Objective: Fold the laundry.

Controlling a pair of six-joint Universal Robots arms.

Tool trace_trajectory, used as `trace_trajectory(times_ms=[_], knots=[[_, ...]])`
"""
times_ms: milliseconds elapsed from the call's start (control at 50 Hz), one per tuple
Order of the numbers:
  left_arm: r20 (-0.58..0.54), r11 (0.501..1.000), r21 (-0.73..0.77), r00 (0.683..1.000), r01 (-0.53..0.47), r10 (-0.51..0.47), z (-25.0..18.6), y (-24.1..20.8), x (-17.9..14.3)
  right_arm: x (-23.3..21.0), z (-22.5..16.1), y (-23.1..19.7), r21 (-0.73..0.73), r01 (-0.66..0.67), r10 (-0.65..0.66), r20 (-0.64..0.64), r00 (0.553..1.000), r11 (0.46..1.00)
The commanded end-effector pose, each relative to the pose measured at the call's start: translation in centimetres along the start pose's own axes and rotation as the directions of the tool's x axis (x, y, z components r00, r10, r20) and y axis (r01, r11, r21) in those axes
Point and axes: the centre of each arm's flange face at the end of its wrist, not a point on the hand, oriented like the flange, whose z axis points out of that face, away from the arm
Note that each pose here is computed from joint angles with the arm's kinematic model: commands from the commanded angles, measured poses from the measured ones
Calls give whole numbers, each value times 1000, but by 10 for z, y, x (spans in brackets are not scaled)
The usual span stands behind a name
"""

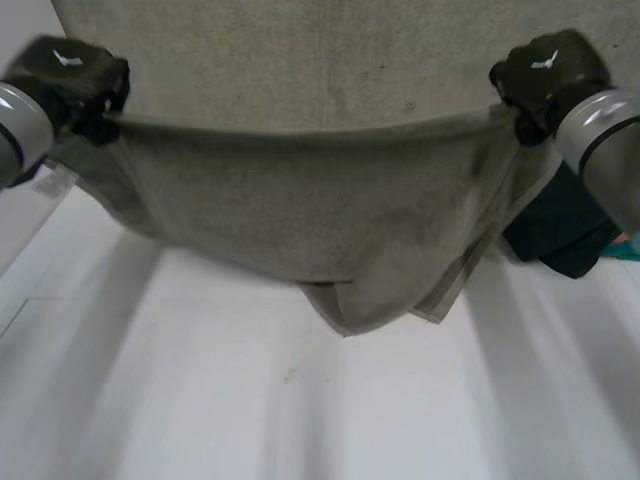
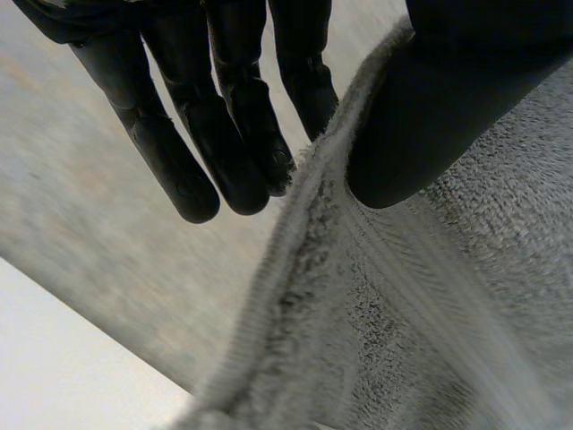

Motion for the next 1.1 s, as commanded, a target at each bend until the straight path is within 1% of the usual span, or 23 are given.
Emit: trace_trajectory(times_ms=[20, 80, 140, 180, 200, 240, 260, 280, 340, 360, 400, 440, 500, 580, 600, 680, 760, 780, 860, 1000, 1020, 1080, 1100], knots=[[-71, 980, -195, 997, -32, 19, 44, 71, 27, -23, 32, 27, -8, 26, -26, 19, 999, 1000], [-70, 975, -220, 997, -41, 26, 62, 90, 28, -29, 54, 32, 44, 49, -49, -15, 999, 998], [-66, 988, -143, 997, -51, 42, 81, 83, 25, -26, 82, 24, 162, 65, -48, -106, 993, 985], [-34, 997, -50, 998, -58, 57, 90, 65, 17, -17, 95, 14, 248, 74, -28, -183, 983, 966], [21, 995, 62, 997, -72, 70, 98, 42, 6, -6, 105, 2, 329, 82, 5, -255, 967, 941], [89, 982, 176, 994, -75, 61, 101, 13, -7, 6, 112, -11, 417, 86, 61, -326, 943, 905], [123, 968, 239, 991, -73, 44, 99, -4, -15, 12, 113, -17, 459, 84, 95, -354, 931, 884], [190, 931, 359, 982, -64, -5, 95, -36, -32, 21, 115, -26, 532, 78, 163, -392, 906, 843], [254, 847, 529, 962, -53, -98, 81, -81, -57, 33, 112, -41, 641, 54, 277, -405, 871, 766], [265, 777, 628, 952, -49, -154, 70, -108, -67, 37, 109, -47, 687, 28, 339, -393, 855, 726], [260, 722, 691, 946, -43, -193, 63, -123, -72, 35, 106, -48, 704, -16, 378, -362, 852, 711], [238, 706, 708, 943, -5, -232, 66, -121, -70, 32, 101, -50, 712, -54, 401, -329, 855, 700], [224, 738, 675, 945, 27, -240, 73, -104, -69, 26, 100, -47, 700, -70, 388, -308, 869, 710], [223, 794, 606, 947, 50, -230, 85, -75, -64, 17, 100, -34, 661, -78, 350, -290, 891, 746], [219, 819, 570, 949, 63, -226, 90, -60, -60, 10, 100, -24, 626, -89, 330, -280, 902, 774], [198, 879, 465, 956, 104, -218, 102, -18, -46, -14, 100, 6, 510, -128, 275, -224, 935, 851], [158, 932, 337, 967, 136, -198, 108, 28, -24, -42, 96, 43, 378, -155, 222, -139, 965, 913], [149, 941, 309, 970, 137, -190, 109, 37, -19, -53, 93, 58, 326, -161, 204, -102, 974, 932], [79, 985, 143, 991, 97, -109, 102, 86, 8, -77, 84, 88, 220, -149, 159, -28, 987, 964], [-18, 997, -67, 999, -30, 29, 74, 130, 27, -100, 60, 115, 75, -60, 56, 58, 997, 995], [-42, 991, -116, 997, -73, 69, 64, 134, 29, -102, 52, 116, 39, -23, 20, 77, 997, 999], [-83, 975, -178, 989, -135, 122, 48, 138, 31, -102, 35, 113, -23, 50, -47, 122, 991, 998], [-111, 960, -225, 983, -169, 147, 37, 139, 31, -97, 23, 108, -64, 118, -107, 152, 983, 991]])
